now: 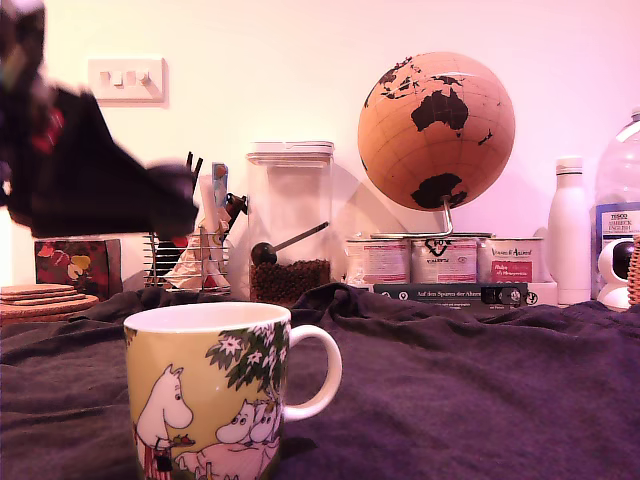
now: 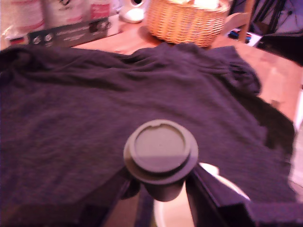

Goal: Pick up the coffee capsules on the table and drop them inside the coffee cup

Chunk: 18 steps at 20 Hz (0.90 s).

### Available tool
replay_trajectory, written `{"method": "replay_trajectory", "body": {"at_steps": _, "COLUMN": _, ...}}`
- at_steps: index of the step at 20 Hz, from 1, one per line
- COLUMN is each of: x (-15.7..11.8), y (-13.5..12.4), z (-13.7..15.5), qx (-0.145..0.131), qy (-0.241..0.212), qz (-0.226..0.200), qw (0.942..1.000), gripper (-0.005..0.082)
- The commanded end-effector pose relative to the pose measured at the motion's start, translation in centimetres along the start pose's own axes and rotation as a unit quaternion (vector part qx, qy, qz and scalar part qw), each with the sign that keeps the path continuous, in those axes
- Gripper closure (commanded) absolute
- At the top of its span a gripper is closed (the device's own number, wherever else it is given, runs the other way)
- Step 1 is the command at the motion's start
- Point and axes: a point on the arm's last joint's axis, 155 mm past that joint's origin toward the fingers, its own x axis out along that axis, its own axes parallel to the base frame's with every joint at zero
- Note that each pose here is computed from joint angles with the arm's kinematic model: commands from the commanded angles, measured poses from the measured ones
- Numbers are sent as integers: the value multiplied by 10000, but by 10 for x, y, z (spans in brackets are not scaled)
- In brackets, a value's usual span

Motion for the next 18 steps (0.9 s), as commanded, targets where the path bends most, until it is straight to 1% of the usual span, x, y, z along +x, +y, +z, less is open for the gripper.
{"method": "replay_trajectory", "body": {"at_steps": 1, "x": -3, "y": -5, "z": -16, "qx": -89, "qy": 156, "qz": -25, "qw": 9998, "gripper": 589}}
{"method": "replay_trajectory", "body": {"at_steps": 5, "x": -9, "y": -19, "z": -13, "qx": -21, "qy": 160, "qz": -146, "qw": 9998, "gripper": 589}}
{"method": "replay_trajectory", "body": {"at_steps": 8, "x": -12, "y": -24, "z": -18, "qx": -8, "qy": 274, "qz": -182, "qw": 9995, "gripper": 589}}
{"method": "replay_trajectory", "body": {"at_steps": 11, "x": -15, "y": -29, "z": -24, "qx": 43, "qy": 386, "qz": -224, "qw": 9990, "gripper": 589}}
{"method": "replay_trajectory", "body": {"at_steps": 13, "x": -17, "y": -33, "z": -23, "qx": 85, "qy": 384, "qz": -244, "qw": 9989, "gripper": 589}}
{"method": "replay_trajectory", "body": {"at_steps": 18, "x": -19, "y": -36, "z": -25, "qx": 72, "qy": 439, "qz": -261, "qw": 9987, "gripper": 589}}
